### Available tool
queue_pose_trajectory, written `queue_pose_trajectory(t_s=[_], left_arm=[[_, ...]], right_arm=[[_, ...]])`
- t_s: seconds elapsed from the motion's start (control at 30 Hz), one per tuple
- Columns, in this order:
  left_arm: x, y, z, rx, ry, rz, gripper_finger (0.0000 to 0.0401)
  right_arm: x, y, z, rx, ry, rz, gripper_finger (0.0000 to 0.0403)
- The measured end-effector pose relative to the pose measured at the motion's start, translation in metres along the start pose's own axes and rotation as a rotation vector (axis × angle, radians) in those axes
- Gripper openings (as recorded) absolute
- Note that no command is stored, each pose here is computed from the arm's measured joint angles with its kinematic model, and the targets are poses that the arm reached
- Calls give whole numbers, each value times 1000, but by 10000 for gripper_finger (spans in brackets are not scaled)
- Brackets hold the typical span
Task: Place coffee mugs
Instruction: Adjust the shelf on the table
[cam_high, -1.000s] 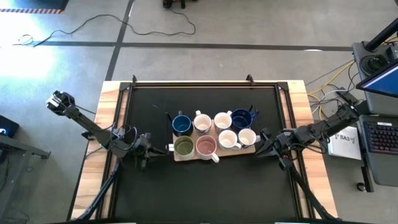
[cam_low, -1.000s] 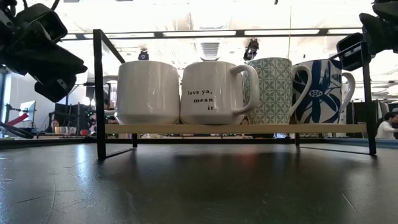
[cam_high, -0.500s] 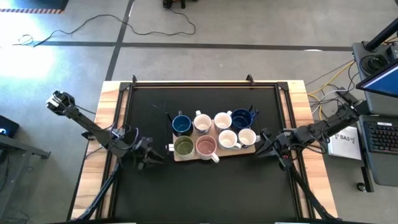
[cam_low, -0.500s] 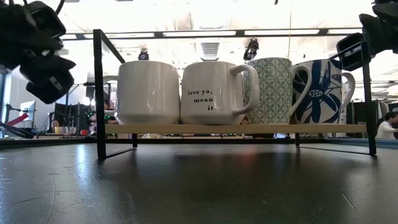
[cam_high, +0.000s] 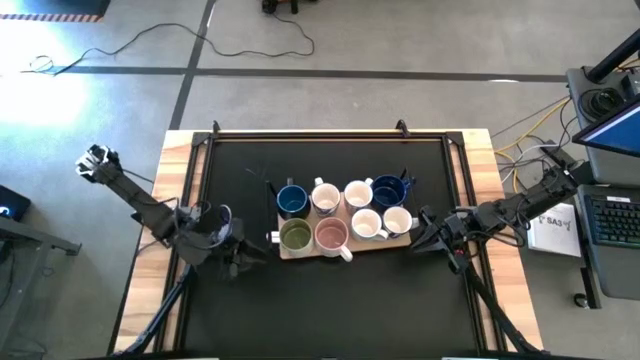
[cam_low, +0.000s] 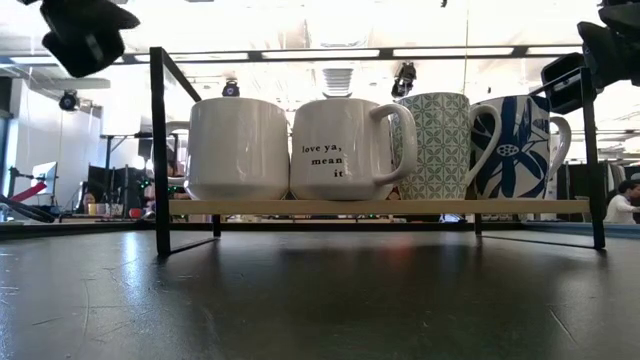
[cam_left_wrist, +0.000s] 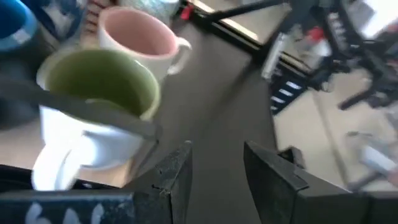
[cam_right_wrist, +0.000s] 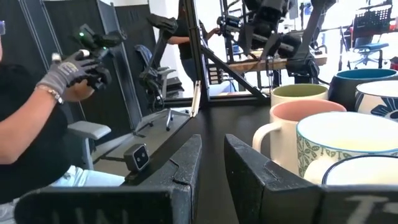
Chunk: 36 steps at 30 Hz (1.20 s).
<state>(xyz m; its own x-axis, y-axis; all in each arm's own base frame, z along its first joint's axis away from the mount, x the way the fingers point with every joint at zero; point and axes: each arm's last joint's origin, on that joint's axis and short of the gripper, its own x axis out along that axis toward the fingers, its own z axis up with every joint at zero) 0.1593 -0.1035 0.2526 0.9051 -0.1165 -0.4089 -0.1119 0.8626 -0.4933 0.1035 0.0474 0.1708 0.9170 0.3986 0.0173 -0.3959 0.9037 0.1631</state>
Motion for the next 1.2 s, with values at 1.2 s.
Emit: queue_pose_trajectory(t_s=[1.2], left_arm=[[55,-25,-7,-67,75,600,126]], right_arm=[[0,0,0,-6,1,0,59]])
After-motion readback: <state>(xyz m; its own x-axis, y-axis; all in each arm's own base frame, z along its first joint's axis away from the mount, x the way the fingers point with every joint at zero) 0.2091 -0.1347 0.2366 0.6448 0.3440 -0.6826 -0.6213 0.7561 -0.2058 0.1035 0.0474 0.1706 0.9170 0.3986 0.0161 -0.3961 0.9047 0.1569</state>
